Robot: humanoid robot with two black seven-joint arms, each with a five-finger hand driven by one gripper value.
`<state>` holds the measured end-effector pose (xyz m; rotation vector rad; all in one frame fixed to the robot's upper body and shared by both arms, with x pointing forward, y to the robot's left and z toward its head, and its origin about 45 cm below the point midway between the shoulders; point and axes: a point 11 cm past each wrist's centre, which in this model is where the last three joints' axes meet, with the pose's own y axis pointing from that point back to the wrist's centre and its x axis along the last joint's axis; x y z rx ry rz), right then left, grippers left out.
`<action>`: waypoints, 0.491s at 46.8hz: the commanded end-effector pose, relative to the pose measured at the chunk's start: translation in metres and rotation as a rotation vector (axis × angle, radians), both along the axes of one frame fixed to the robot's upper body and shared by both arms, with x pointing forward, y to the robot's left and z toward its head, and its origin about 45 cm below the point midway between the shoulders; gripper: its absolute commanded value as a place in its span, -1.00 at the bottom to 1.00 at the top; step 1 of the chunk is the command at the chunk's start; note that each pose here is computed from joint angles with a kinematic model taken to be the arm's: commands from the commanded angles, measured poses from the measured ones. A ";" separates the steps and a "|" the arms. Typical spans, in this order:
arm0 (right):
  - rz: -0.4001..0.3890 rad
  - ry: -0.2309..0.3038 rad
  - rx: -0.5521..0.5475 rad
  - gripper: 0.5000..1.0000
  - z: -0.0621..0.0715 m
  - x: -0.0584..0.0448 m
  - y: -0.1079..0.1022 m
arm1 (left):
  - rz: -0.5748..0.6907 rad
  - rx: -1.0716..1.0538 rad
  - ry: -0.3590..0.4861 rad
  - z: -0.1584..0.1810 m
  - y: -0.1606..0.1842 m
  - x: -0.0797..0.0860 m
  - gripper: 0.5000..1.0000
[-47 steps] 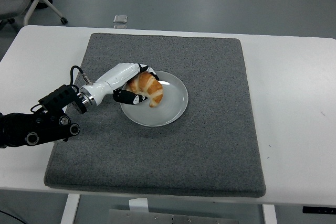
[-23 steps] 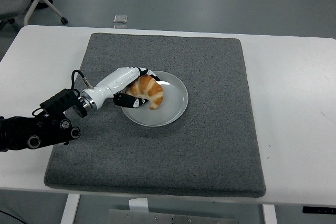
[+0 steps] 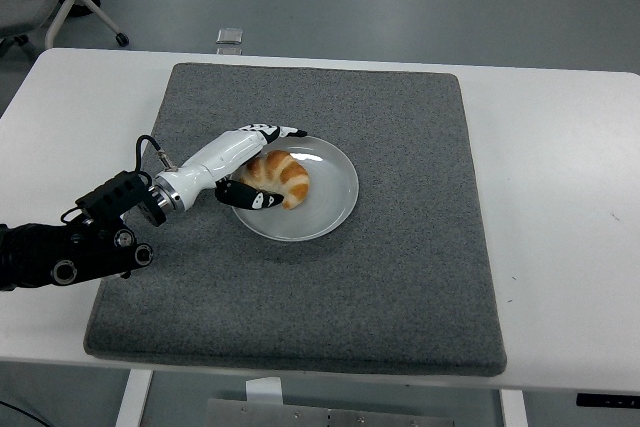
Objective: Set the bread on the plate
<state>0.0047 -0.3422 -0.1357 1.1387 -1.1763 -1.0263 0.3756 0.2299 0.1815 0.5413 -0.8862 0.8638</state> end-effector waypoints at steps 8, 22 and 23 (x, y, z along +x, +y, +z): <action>0.001 0.000 0.000 0.72 0.000 0.000 0.000 | 0.023 -0.032 -0.011 0.008 0.000 0.006 0.95; 0.000 0.000 0.000 0.72 0.000 0.000 0.000 | 0.040 -0.111 -0.013 0.030 -0.007 0.020 0.95; 0.000 0.000 0.000 0.72 0.000 0.000 0.000 | 0.042 -0.122 -0.015 0.036 -0.007 0.024 0.95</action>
